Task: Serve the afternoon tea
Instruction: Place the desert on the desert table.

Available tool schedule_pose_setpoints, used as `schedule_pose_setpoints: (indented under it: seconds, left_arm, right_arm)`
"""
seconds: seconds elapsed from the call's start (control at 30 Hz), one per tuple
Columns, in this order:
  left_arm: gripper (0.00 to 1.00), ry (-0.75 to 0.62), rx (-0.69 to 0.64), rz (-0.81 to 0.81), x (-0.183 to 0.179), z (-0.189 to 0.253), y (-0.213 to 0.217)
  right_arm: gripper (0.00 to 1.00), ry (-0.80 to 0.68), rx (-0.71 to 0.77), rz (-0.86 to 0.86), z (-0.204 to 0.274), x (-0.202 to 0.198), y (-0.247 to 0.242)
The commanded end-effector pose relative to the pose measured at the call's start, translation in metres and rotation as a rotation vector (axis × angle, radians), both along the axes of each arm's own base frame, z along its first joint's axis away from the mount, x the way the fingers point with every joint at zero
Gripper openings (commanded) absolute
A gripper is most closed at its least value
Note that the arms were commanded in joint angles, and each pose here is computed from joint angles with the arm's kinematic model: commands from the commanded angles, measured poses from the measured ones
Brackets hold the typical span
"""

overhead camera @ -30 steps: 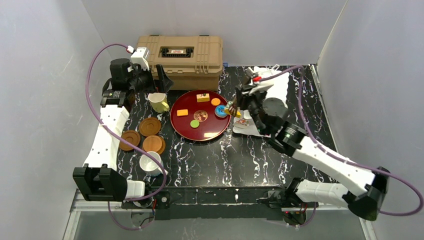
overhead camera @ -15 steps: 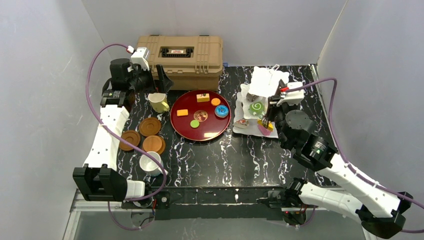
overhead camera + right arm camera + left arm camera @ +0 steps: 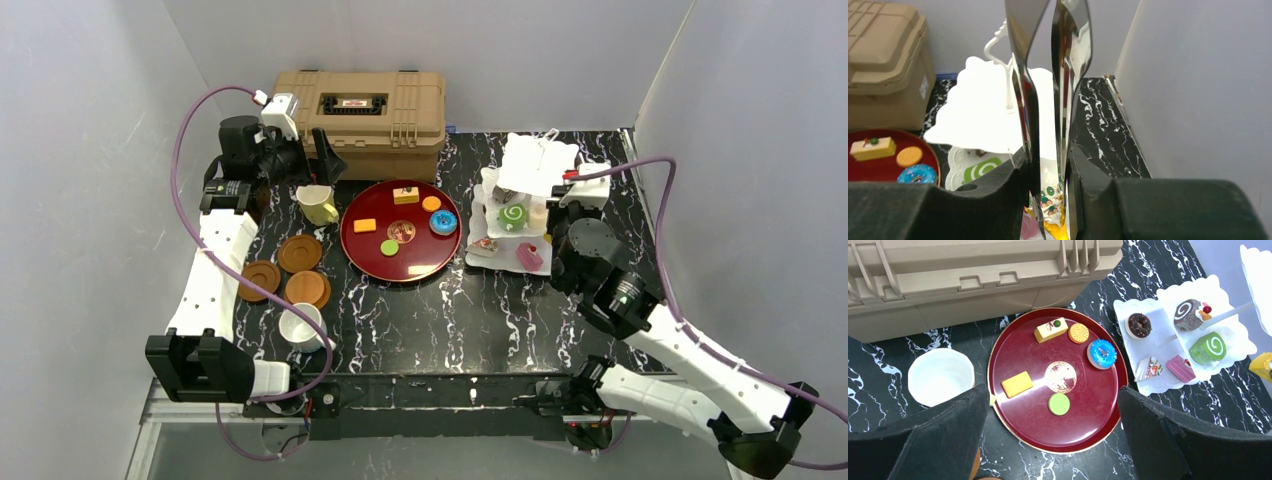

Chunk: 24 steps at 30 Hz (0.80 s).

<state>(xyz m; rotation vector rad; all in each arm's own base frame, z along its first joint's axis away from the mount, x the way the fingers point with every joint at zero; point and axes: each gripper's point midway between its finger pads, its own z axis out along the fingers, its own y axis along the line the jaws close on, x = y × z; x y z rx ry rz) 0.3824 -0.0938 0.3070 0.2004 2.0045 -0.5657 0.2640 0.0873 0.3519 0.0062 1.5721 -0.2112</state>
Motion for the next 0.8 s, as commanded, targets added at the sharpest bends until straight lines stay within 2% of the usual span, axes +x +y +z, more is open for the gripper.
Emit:
schedule_pose_setpoints:
  seconds: [0.0, 0.27, 0.77]
  left_arm:
    - [0.98, -0.044, -0.008, -0.02, -0.007, 0.02, -0.001]
    - [0.98, -0.04, 0.0, -0.021, -0.01, 0.017, 0.0]
    - [0.98, -0.036, 0.001, -0.026, -0.012, 0.012, -0.001]
  right_arm:
    - [0.31, -0.088, 0.075, -0.111, 0.02, 0.012, -0.017]
    - [0.3, -0.135, 0.177, -0.189, 0.01, 0.045, -0.048]
    - [0.31, -0.177, 0.22, -0.22, 0.013, 0.073, -0.052]
